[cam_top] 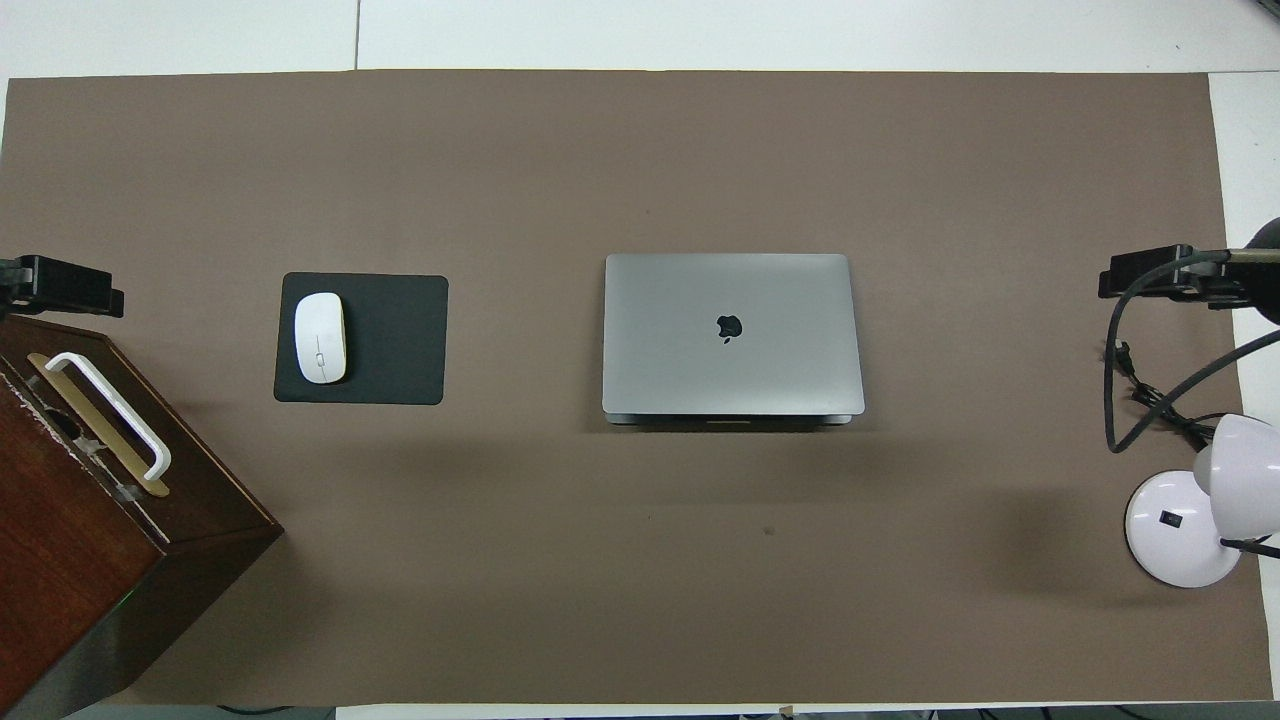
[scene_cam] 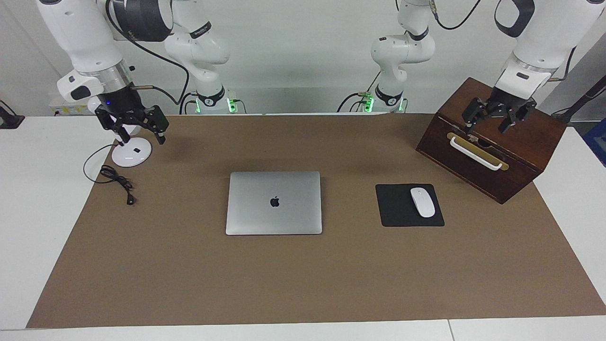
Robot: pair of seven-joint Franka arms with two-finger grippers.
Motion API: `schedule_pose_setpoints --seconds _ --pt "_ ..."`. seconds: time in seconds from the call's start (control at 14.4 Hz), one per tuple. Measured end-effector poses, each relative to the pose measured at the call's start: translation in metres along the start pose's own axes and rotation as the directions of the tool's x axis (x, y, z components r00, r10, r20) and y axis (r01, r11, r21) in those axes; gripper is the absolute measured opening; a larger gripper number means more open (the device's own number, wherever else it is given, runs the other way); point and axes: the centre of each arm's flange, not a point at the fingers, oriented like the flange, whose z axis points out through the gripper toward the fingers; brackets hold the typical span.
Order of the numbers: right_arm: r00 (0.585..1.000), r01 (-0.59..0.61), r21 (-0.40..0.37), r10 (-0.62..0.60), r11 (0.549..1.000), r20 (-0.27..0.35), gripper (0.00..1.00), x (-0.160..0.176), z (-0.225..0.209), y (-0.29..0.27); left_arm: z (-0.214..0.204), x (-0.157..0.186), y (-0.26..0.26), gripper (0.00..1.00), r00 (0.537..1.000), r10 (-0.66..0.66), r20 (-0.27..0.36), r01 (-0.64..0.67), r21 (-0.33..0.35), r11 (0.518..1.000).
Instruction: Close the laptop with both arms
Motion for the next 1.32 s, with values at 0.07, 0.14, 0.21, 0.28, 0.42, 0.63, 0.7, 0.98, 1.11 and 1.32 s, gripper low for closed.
schedule_pose_setpoints --seconds 0.07,0.14,0.21,0.28,0.42,0.63,0.7,0.98,1.11,1.32 --pt "1.0 -0.002 0.001 0.002 1.0 0.001 1.0 0.002 0.001 0.001 0.002 0.0 -0.005 1.0 1.0 -0.008 0.003 0.008 0.0 1.0" --pt "1.0 -0.003 0.001 0.003 1.0 0.003 1.0 0.003 0.001 0.002 0.002 0.001 -0.007 1.0 1.0 -0.012 0.004 0.012 0.0 1.0" --pt "1.0 -0.003 0.002 0.003 1.0 0.006 1.0 0.005 0.001 0.002 0.002 0.001 -0.007 1.0 1.0 -0.012 0.004 0.012 0.0 1.0" --pt "1.0 -0.003 0.003 0.003 1.0 0.01 1.0 0.007 0.001 0.002 0.002 0.001 -0.006 1.0 1.0 -0.011 0.003 0.011 0.0 1.0" --pt "1.0 -0.003 0.005 0.003 1.0 0.013 1.0 0.011 0.0 0.002 0.001 0.001 -0.006 1.0 1.0 -0.01 0.002 0.01 -0.001 1.0" --pt "1.0 -0.003 0.006 0.003 1.0 0.011 1.0 0.014 0.0 0.002 0.001 0.001 -0.004 1.0 1.0 -0.028 0.002 0.028 -0.008 1.0" --pt "1.0 -0.003 0.006 0.003 1.0 0.01 1.0 0.014 -0.001 0.002 0.001 0.001 -0.004 1.0 0.999 -0.034 0.002 0.034 -0.008 0.999" --pt "1.0 -0.005 0.005 0.005 1.0 0.01 1.0 0.015 -0.001 0.004 0.0 0.003 -0.004 1.0 0.999 -0.042 -0.02 0.041 -0.007 0.999" --pt "1.0 -0.008 0.005 0.008 1.0 0.01 1.0 0.015 -0.001 0.005 -0.001 0.004 -0.004 1.0 0.999 -0.043 -0.023 0.043 -0.007 0.999" --pt "1.0 -0.008 0.005 0.008 1.0 0.009 1.0 0.015 -0.001 0.006 -0.001 0.004 -0.004 1.0 0.999 -0.044 -0.024 0.044 -0.007 0.999"
